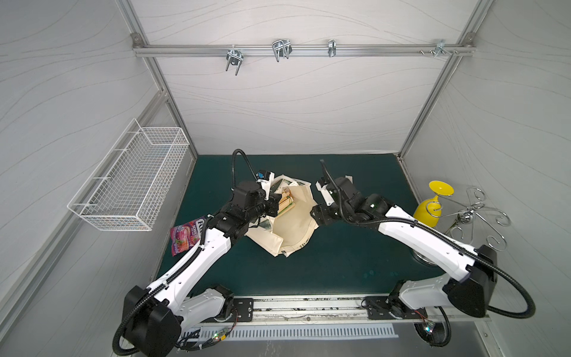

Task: Take out the folding fans from the tote bags
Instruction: Place the folding fan at the center of the board, then pick up the folding fan from the canvas bag.

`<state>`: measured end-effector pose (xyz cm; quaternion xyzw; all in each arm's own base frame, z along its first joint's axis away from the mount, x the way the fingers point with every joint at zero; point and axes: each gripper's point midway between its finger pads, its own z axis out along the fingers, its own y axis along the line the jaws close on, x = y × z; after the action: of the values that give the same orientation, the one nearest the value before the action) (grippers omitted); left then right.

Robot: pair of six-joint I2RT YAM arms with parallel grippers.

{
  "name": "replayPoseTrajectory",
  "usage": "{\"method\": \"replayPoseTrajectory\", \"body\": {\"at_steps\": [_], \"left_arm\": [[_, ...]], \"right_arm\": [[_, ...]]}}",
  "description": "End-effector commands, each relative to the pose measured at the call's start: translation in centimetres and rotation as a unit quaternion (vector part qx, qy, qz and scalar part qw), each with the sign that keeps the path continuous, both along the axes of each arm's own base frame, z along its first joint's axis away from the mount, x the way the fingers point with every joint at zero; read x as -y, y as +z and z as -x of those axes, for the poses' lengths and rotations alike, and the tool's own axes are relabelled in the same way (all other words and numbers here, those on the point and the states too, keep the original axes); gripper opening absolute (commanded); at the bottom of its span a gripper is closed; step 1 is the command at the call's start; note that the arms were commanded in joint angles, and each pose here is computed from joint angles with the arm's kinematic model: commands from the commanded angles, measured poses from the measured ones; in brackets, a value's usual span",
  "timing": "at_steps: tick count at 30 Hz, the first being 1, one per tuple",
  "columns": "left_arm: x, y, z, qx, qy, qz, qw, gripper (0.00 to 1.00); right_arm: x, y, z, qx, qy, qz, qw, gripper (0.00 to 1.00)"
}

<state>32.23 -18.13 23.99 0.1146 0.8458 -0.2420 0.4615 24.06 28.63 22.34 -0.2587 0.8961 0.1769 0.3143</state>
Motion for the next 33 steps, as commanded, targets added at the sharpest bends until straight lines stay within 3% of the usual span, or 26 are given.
{"method": "replayPoseTrajectory", "body": {"at_steps": [1,5,10,21,27,33], "left_arm": [[-0.9,1.7,-1.0,0.034,0.037,0.017,0.999,0.00],[-0.8,1.9,-1.0,0.037,0.037,0.024,0.998,0.00],[-0.6,2.2,-1.0,0.044,0.031,0.031,0.998,0.00],[0.0,2.1,-0.5,0.056,0.012,0.052,0.997,0.00],[-0.2,1.9,-0.6,0.058,0.019,0.049,0.997,0.00],[0.0,1.8,-0.6,0.062,0.015,0.062,0.996,0.00]], "right_arm": [[-1.2,1.4,1.0,0.039,0.000,-0.015,0.999,0.99],[-3.1,0.8,2.7,0.048,0.021,-0.004,0.999,0.99],[-5.4,-0.9,3.8,0.015,0.045,-0.015,0.999,0.99],[-8.6,-3.9,3.1,-0.028,0.059,-0.012,0.998,0.99],[-9.4,-6.6,2.0,-0.085,0.044,-0.020,0.995,0.77],[-10.9,-8.2,1.0,-0.100,0.031,-0.026,0.994,0.65]]}}
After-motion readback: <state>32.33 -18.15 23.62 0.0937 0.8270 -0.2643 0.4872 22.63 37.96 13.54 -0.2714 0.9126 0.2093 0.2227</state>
